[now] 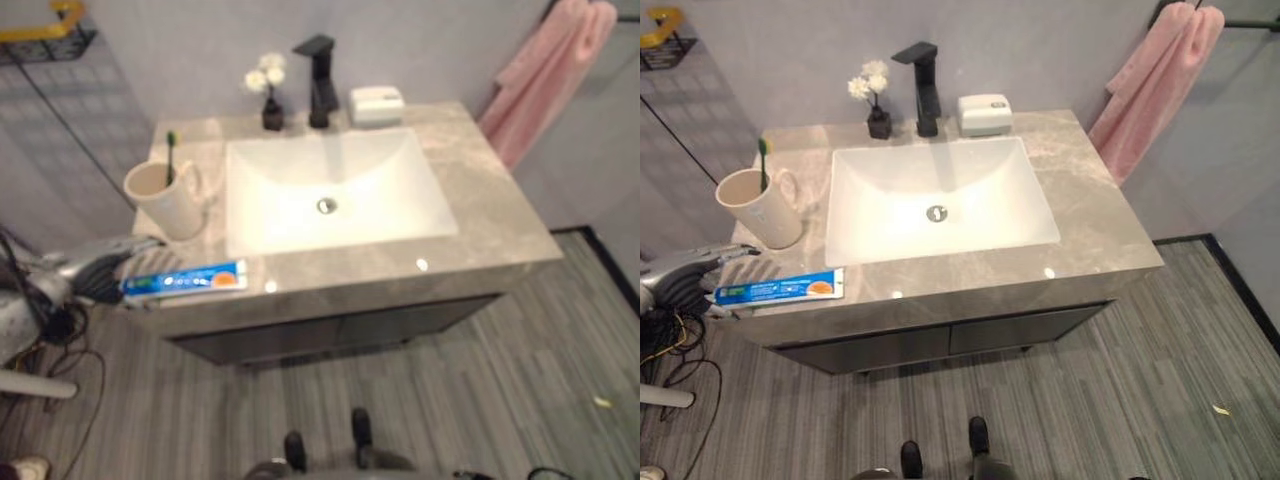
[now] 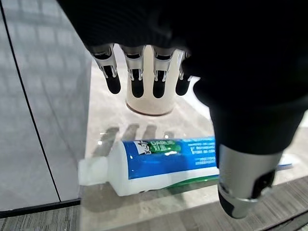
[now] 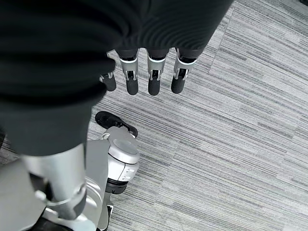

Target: Put brush and paste in cup on sink, flatten towel.

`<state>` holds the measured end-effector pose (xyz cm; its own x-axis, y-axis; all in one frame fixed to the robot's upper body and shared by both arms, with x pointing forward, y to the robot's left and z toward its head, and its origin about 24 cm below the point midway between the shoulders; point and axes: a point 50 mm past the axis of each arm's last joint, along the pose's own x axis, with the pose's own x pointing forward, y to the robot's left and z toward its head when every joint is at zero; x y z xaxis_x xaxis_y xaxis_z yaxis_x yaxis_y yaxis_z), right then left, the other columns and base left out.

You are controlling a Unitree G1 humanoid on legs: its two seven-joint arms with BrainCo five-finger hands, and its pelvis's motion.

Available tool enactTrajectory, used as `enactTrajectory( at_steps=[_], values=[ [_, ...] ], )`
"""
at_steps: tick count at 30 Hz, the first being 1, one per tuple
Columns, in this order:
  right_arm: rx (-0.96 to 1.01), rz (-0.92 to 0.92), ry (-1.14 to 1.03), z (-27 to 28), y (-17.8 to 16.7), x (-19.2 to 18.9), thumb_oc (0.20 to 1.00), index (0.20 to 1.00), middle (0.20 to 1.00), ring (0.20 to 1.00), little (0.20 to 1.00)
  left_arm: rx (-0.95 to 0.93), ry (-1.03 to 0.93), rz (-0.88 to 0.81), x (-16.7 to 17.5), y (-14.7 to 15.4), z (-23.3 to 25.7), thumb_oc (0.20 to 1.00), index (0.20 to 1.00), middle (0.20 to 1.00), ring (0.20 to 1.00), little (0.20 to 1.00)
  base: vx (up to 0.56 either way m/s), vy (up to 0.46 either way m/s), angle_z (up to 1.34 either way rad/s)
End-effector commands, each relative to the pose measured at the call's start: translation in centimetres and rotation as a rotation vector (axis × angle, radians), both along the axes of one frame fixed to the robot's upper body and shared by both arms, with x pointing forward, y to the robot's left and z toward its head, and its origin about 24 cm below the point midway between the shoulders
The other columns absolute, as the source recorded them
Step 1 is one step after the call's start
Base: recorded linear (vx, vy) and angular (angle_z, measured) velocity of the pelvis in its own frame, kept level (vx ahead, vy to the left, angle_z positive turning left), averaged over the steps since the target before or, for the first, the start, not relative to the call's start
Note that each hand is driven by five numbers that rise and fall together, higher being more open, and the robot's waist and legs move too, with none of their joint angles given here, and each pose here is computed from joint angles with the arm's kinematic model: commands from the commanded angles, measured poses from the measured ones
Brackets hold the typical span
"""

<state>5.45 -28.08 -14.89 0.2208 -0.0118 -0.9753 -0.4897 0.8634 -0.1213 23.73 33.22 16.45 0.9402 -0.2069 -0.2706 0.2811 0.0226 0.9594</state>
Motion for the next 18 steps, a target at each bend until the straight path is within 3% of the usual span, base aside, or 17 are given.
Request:
enactTrajectory(
  at_steps=[1,10,13,18],
  values=[
    [-0.028,-0.034,0.01,0.4,-1.4,-0.7,1.0,1.0,1.0,1.0,1.0,0.072,-0.13,-0.01,1.3,0.3,4.4,1.0,1.0,1.0,1.0,1.0,0.02,-0.005,0.03],
    [-0.04,-0.062,0.003,0.7,-2.0,-1.1,1.0,1.0,1.0,1.0,1.0,0.095,-0.086,-0.007,2.2,0.4,3.0,1.0,1.0,1.0,1.0,1.0,0.0,-0.001,0.01],
    [-0.072,0.103,0.017,0.9,-2.1,-0.5,1.0,1.0,1.0,1.0,1.0,0.169,-0.038,-0.045,2.3,0.0,2.4,1.0,1.0,1.0,1.0,1.0,0.0,0.0,0.0],
    [-0.075,0.077,0.012,1.0,-2.5,-0.5,1.0,1.0,1.0,1.0,1.0,0.204,0.007,-0.055,2.5,0.1,1.3,1.0,1.0,1.0,1.0,1.0,0.0,0.001,-0.01]
  ],
)
